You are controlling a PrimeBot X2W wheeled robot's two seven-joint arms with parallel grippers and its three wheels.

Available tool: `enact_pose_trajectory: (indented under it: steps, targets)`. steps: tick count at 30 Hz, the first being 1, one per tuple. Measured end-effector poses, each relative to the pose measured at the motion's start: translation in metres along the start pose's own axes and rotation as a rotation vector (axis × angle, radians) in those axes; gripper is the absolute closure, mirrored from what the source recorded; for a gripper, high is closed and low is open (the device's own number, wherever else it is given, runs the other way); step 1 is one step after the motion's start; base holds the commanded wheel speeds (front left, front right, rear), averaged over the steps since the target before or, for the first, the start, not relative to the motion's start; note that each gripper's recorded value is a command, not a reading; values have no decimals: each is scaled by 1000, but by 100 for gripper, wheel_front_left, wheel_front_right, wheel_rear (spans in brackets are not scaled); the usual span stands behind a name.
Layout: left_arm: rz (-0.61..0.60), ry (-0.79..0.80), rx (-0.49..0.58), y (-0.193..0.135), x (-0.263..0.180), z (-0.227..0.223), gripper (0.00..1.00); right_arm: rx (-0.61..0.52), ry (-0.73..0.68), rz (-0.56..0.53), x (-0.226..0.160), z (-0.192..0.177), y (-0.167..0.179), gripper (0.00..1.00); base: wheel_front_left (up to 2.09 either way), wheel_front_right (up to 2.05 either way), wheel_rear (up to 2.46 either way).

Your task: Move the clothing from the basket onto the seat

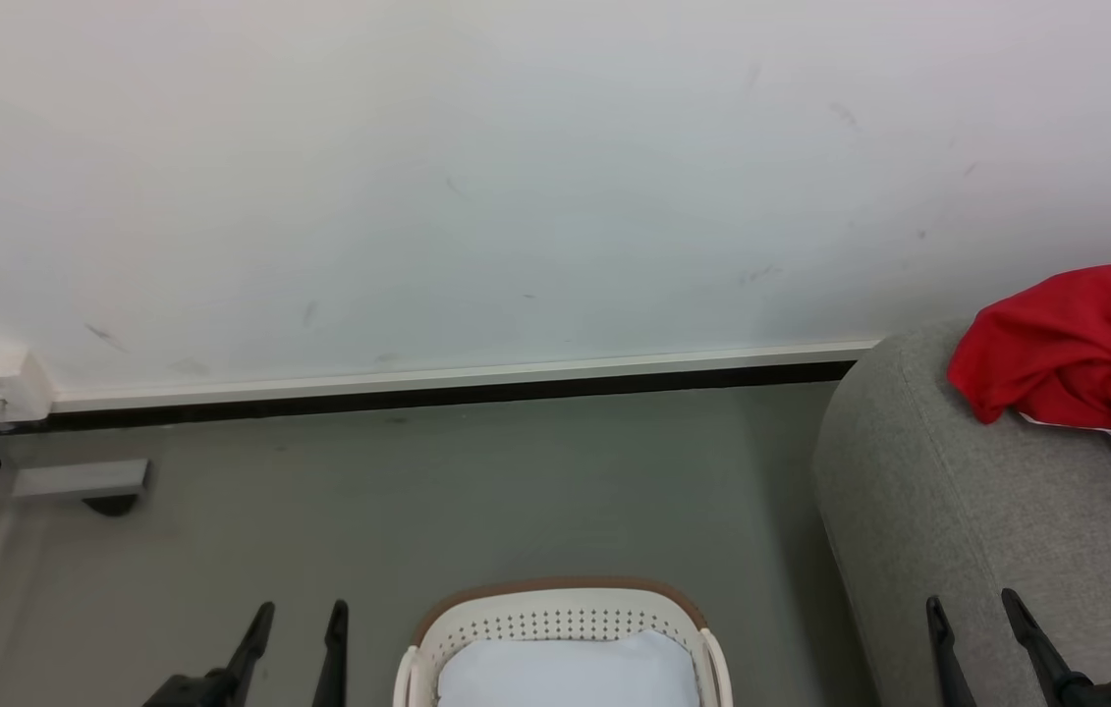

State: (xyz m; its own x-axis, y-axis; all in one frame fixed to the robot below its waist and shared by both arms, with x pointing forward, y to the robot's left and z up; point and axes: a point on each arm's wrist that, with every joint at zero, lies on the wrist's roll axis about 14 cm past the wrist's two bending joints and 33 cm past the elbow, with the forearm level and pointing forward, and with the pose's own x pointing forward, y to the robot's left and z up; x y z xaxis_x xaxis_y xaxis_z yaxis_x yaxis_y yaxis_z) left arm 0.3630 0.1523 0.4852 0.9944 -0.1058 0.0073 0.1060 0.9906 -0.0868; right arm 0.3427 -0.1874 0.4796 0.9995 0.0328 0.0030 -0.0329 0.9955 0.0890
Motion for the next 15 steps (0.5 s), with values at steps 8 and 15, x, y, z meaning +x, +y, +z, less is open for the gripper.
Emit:
enact_pose_trajectory:
  steps: [8,15]
  targets:
    - [2,1,3,0,0,-1,0,1,8,4,-1,-2,1,0,0,0,0]
    - [2,-2,7,0,0,0,0,1,5,1,-2,-2,1,0,0,0,0]
